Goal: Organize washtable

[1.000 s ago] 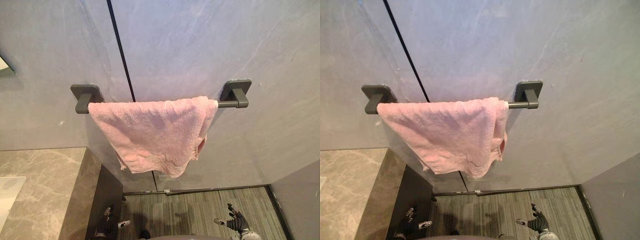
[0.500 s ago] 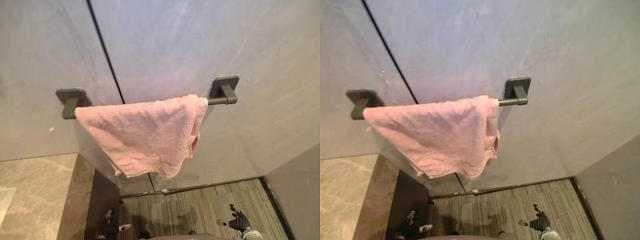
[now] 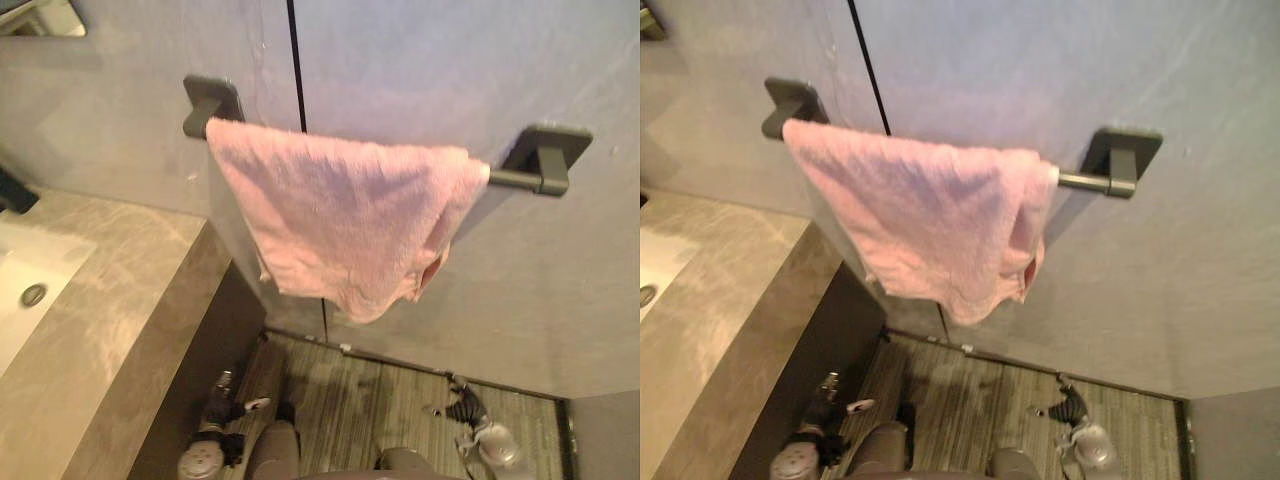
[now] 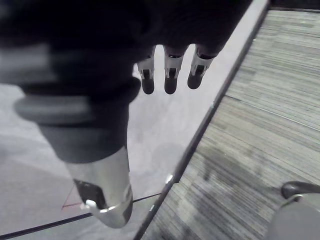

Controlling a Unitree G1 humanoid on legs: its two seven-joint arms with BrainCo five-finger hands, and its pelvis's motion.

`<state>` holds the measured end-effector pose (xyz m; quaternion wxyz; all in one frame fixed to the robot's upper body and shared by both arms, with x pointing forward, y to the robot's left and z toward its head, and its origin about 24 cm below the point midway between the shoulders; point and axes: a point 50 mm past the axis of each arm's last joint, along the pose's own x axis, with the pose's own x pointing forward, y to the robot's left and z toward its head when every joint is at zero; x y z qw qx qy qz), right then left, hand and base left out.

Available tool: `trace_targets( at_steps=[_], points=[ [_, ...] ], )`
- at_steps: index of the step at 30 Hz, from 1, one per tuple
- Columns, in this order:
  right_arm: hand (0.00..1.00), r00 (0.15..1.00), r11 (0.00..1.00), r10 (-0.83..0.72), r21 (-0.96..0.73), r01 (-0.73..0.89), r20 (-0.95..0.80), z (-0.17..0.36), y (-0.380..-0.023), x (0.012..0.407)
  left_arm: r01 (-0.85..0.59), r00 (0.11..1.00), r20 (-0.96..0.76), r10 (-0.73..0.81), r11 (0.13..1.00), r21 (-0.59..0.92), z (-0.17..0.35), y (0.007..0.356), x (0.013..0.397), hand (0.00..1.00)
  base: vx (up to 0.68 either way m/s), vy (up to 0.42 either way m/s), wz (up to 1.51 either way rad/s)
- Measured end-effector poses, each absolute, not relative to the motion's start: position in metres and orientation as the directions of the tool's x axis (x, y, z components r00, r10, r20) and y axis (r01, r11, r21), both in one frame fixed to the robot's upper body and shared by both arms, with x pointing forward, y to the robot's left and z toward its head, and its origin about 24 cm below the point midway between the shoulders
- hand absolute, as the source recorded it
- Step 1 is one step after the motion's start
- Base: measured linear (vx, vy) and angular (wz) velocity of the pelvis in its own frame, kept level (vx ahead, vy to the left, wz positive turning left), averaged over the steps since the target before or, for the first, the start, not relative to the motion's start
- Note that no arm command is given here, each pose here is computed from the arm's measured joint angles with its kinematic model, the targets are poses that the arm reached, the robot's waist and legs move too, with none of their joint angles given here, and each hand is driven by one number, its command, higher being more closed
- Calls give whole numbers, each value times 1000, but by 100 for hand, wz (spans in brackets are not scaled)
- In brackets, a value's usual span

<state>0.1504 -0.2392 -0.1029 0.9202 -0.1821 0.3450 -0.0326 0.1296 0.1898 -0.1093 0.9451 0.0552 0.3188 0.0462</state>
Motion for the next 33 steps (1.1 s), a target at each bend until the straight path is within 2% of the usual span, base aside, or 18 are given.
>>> trace_targets(
  at_steps=[7,15,19,27,33],
  points=[
    [0,749,929,-223,-369,-31,-624,-104,-244,147,-61,794,-598,110,993,102,-109,186,127,0,-251,-121,80],
    [0,704,953,-242,-301,43,-667,-115,-236,133,-30,814,-573,95,992,121,-103,193,140,0,-198,162,71],
    [0,688,962,-226,-270,45,-689,-120,-225,128,-19,779,-616,119,986,166,-109,206,125,0,-149,122,-9],
    [0,655,965,-209,-262,17,-726,-127,-221,119,-19,736,-667,117,988,152,-120,203,114,0,-51,25,16],
    [0,655,956,-234,-292,21,-719,-127,-228,130,-36,780,-616,109,991,129,-111,196,129,0,-73,76,112]
  ],
)
